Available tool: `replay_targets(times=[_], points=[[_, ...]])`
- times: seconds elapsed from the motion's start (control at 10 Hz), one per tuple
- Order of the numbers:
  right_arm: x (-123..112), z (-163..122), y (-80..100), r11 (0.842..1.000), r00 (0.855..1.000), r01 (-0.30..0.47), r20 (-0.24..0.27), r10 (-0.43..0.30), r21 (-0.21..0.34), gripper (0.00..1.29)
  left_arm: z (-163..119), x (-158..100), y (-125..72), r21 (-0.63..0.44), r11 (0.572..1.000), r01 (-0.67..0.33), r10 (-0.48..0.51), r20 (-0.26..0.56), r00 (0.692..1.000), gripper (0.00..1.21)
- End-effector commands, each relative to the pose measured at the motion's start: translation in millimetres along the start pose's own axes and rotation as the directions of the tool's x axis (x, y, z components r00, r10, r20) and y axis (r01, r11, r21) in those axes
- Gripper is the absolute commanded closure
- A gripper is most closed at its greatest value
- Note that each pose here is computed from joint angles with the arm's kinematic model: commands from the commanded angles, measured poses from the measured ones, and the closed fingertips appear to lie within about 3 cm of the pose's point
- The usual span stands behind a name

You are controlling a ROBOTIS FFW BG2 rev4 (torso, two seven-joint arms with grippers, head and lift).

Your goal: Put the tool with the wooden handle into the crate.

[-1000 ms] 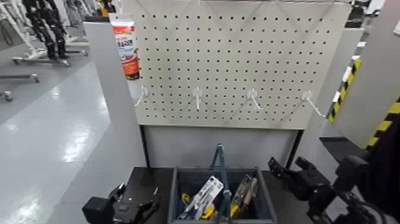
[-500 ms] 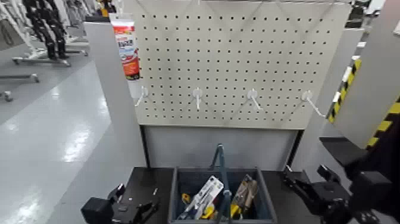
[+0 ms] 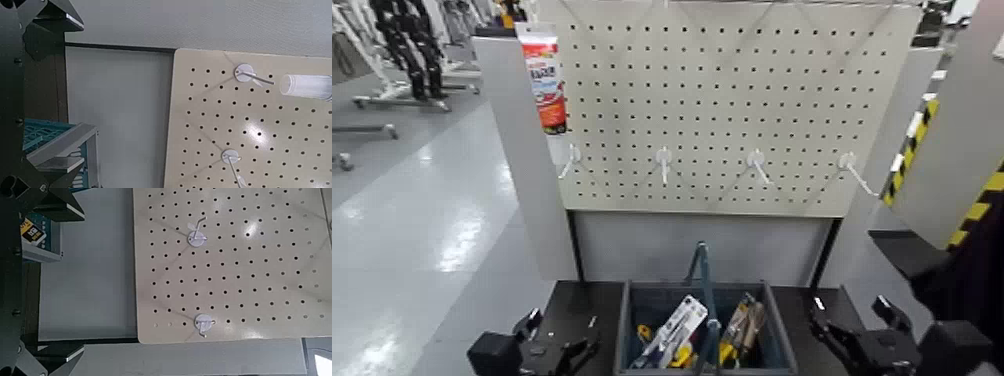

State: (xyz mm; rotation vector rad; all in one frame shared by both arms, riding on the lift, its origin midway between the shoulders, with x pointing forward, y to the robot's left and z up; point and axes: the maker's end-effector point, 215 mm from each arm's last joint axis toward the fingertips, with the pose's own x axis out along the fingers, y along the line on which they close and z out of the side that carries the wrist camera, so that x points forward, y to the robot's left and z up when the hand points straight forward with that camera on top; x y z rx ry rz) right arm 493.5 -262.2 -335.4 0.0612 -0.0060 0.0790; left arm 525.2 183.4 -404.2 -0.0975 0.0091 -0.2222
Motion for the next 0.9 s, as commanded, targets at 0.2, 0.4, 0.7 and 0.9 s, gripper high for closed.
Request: replay_targets(times=[0.2,0.4,0.7,0.9], points=[[-15.7,-19.5,3.4,1.000,1.000,0.014,-0.009,-0.014,0.001,0.13,0.4,-0.9,1.3,0.002,1.000,-0.001,0.001,0.002,1.000,0.11],[-21.1,-26.9,4.3,1.000,1.000,0.013,-0.006,-0.013,0.013,0.13,1.2,-0.7,1.1,0.002,1.000,-0.001,0.001,0.004,1.000,0.11],[-21.3,-30.6,11.2,1.000,1.000,0.002,-0.004,-0.002,0.022,0.13,0.9,-1.4,1.0,0.002,1.000,-0.001,0.001,0.004,1.000,0.11],[-19.7,-30.0,13.5,1.000,1.000,-0.003,-0.005,0.003,0.022,0.13,0.9,-1.4,1.0,0.002,1.000,-0.001,0.001,0.004,1.000,0.11]])
